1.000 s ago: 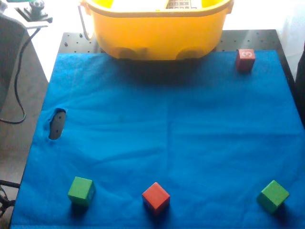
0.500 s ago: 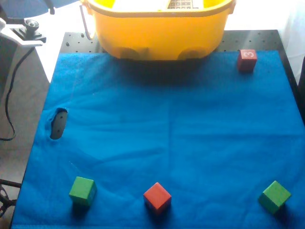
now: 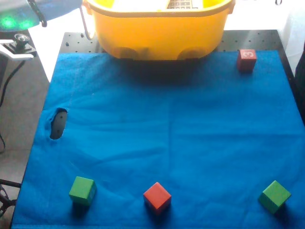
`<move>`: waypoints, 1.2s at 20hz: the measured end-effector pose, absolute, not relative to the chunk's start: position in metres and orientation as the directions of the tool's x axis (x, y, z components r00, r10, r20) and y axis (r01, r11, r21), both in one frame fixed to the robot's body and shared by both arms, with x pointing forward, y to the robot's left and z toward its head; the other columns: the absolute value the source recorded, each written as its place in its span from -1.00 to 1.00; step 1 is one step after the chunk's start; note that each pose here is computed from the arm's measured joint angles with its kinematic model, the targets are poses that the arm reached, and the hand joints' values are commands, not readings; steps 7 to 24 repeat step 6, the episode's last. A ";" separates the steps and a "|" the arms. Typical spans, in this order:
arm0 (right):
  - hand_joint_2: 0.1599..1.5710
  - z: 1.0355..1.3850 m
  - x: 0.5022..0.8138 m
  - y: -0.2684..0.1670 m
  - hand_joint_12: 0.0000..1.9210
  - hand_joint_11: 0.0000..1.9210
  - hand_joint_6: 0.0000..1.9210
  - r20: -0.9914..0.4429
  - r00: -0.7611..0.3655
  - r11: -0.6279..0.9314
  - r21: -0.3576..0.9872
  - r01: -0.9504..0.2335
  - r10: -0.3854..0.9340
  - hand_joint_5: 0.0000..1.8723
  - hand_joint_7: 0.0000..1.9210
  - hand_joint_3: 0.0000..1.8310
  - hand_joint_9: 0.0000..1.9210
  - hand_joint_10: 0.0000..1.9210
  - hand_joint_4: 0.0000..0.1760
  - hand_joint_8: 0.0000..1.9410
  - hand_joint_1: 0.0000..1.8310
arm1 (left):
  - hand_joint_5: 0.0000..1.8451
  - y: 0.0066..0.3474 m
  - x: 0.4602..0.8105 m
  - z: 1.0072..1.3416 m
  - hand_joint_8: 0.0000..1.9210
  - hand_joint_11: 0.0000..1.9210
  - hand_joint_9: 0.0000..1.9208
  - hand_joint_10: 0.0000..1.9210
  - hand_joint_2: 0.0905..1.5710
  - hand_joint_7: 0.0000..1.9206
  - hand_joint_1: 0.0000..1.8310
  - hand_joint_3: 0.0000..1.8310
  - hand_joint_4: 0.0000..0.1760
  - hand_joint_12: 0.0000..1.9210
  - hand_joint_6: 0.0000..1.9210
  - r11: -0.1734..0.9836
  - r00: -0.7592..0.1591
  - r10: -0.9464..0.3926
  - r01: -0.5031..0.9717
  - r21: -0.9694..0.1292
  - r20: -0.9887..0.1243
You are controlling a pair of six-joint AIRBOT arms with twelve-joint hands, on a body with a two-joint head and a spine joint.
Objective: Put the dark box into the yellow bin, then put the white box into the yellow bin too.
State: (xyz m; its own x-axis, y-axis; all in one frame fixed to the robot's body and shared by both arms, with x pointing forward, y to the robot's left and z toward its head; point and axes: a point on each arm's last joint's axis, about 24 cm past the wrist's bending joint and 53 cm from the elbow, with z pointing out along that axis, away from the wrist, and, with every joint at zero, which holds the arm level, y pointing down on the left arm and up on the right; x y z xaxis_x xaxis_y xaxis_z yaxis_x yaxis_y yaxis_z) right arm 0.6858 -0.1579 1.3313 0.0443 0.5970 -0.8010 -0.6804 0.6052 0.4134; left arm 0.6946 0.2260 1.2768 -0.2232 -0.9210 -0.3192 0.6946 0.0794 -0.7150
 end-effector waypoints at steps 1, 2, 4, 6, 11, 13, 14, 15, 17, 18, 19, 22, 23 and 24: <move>-0.20 1.332 0.682 -0.165 -0.97 -0.94 -1.00 -0.789 0.053 0.602 0.421 -0.678 0.612 -1.00 -1.00 -0.99 -1.00 -1.00 1.00 -1.00 -0.20 | -1.00 0.226 0.694 1.278 -1.00 -1.00 -0.96 -1.00 0.07 -1.00 -0.08 -0.99 0.68 -1.00 -1.00 0.077 -0.222 -0.922 0.698 -0.712 -0.318; -0.17 1.334 0.681 -0.171 -0.97 -0.95 -1.00 -0.779 0.064 0.602 0.427 -0.675 0.624 -1.00 -1.00 -0.99 -0.98 -0.99 1.00 -1.00 -0.20 | -1.00 0.227 0.693 1.278 -1.00 -1.00 -0.97 -1.00 0.12 -1.00 -0.12 -0.98 0.69 -1.00 -1.00 0.075 -0.222 -0.922 0.700 -0.710 -0.317; -0.16 1.340 0.680 -0.185 -0.97 -0.97 -1.00 -0.759 0.089 0.605 0.436 -0.666 0.645 -1.00 -1.00 -0.99 -0.98 -0.99 1.00 -1.00 -0.19 | -0.95 0.229 0.689 1.273 -1.00 -0.98 -0.94 -0.99 0.18 -0.94 -0.13 -0.99 0.78 -0.99 -1.00 0.075 -0.224 -0.922 0.695 -0.715 -0.315; -0.25 1.340 0.678 -0.185 -0.98 -0.98 -1.00 -0.752 0.085 0.600 0.447 -0.664 0.654 -1.00 -1.00 -1.00 -0.98 -1.00 1.00 -1.00 -0.17 | -0.90 0.233 0.684 1.273 -0.99 -0.95 -0.90 -0.99 0.08 -0.88 -0.01 -1.00 0.91 -0.97 -0.99 0.073 -0.224 -0.924 0.692 -0.718 -0.310; -0.25 1.340 0.678 -0.185 -0.98 -0.98 -1.00 -0.752 0.085 0.600 0.447 -0.664 0.654 -1.00 -1.00 -1.00 -0.98 -1.00 1.00 -1.00 -0.17 | -0.90 0.233 0.684 1.273 -0.99 -0.95 -0.90 -0.99 0.08 -0.88 -0.01 -1.00 0.91 -0.97 -0.99 0.073 -0.224 -0.924 0.692 -0.718 -0.310; -0.25 1.340 0.678 -0.185 -0.98 -0.98 -1.00 -0.752 0.085 0.600 0.447 -0.664 0.654 -1.00 -1.00 -1.00 -0.98 -1.00 1.00 -1.00 -0.17 | -0.90 0.233 0.684 1.273 -0.99 -0.95 -0.90 -0.99 0.08 -0.88 -0.01 -1.00 0.91 -0.97 -0.99 0.073 -0.224 -0.924 0.692 -0.718 -0.310; -0.25 1.340 0.678 -0.185 -0.98 -0.98 -1.00 -0.752 0.085 0.600 0.447 -0.664 0.654 -1.00 -1.00 -1.00 -0.98 -1.00 1.00 -1.00 -0.17 | -0.90 0.233 0.684 1.273 -0.99 -0.95 -0.90 -0.99 0.08 -0.88 -0.01 -1.00 0.91 -0.97 -0.99 0.073 -0.224 -0.924 0.692 -0.718 -0.310; -0.25 1.340 0.678 -0.185 -0.98 -0.98 -1.00 -0.752 0.085 0.600 0.447 -0.664 0.654 -1.00 -1.00 -1.00 -0.98 -1.00 1.00 -1.00 -0.17 | -0.90 0.233 0.684 1.273 -0.99 -0.95 -0.90 -0.99 0.08 -0.88 -0.01 -1.00 0.91 -0.97 -0.99 0.073 -0.224 -0.924 0.692 -0.718 -0.310; -0.25 1.340 0.678 -0.185 -0.98 -0.98 -1.00 -0.752 0.085 0.600 0.447 -0.664 0.654 -1.00 -1.00 -1.00 -0.98 -1.00 1.00 -1.00 -0.17 | -0.90 0.233 0.684 1.273 -0.99 -0.95 -0.90 -0.99 0.08 -0.88 -0.01 -1.00 0.91 -0.97 -0.99 0.073 -0.224 -0.924 0.692 -0.718 -0.310; -0.25 1.340 0.678 -0.185 -0.98 -0.98 -1.00 -0.752 0.085 0.600 0.447 -0.664 0.654 -1.00 -1.00 -1.00 -0.98 -1.00 1.00 -1.00 -0.17 | -0.90 0.233 0.684 1.273 -0.99 -0.95 -0.90 -0.99 0.08 -0.88 -0.01 -1.00 0.91 -0.97 -0.99 0.073 -0.224 -0.924 0.692 -0.718 -0.310; -0.25 1.340 0.678 -0.185 -0.98 -0.98 -1.00 -0.752 0.085 0.600 0.447 -0.664 0.654 -1.00 -1.00 -1.00 -0.98 -1.00 1.00 -1.00 -0.17 | -0.90 0.233 0.684 1.273 -0.99 -0.95 -0.90 -0.99 0.08 -0.88 -0.01 -1.00 0.91 -0.97 -0.99 0.073 -0.224 -0.924 0.692 -0.718 -0.310; -0.25 1.340 0.678 -0.185 -0.98 -0.98 -1.00 -0.752 0.085 0.600 0.447 -0.664 0.654 -1.00 -1.00 -1.00 -0.98 -1.00 1.00 -1.00 -0.17 | -0.90 0.233 0.684 1.273 -0.99 -0.95 -0.90 -0.99 0.08 -0.88 -0.01 -1.00 0.91 -0.97 -0.99 0.073 -0.224 -0.924 0.692 -0.718 -0.310; -0.25 1.340 0.678 -0.185 -0.98 -0.98 -1.00 -0.752 0.085 0.600 0.447 -0.664 0.654 -1.00 -1.00 -1.00 -0.98 -1.00 1.00 -1.00 -0.17 | -0.90 0.233 0.684 1.273 -0.99 -0.95 -0.90 -0.99 0.08 -0.88 -0.01 -1.00 0.91 -0.97 -0.99 0.073 -0.224 -0.924 0.692 -0.718 -0.310; -0.25 1.340 0.678 -0.185 -0.98 -0.98 -1.00 -0.752 0.085 0.600 0.447 -0.664 0.654 -1.00 -1.00 -1.00 -0.98 -1.00 1.00 -1.00 -0.17 | -0.90 0.233 0.684 1.273 -0.99 -0.95 -0.90 -0.99 0.08 -0.88 -0.01 -1.00 0.91 -0.97 -0.99 0.073 -0.224 -0.924 0.692 -0.718 -0.310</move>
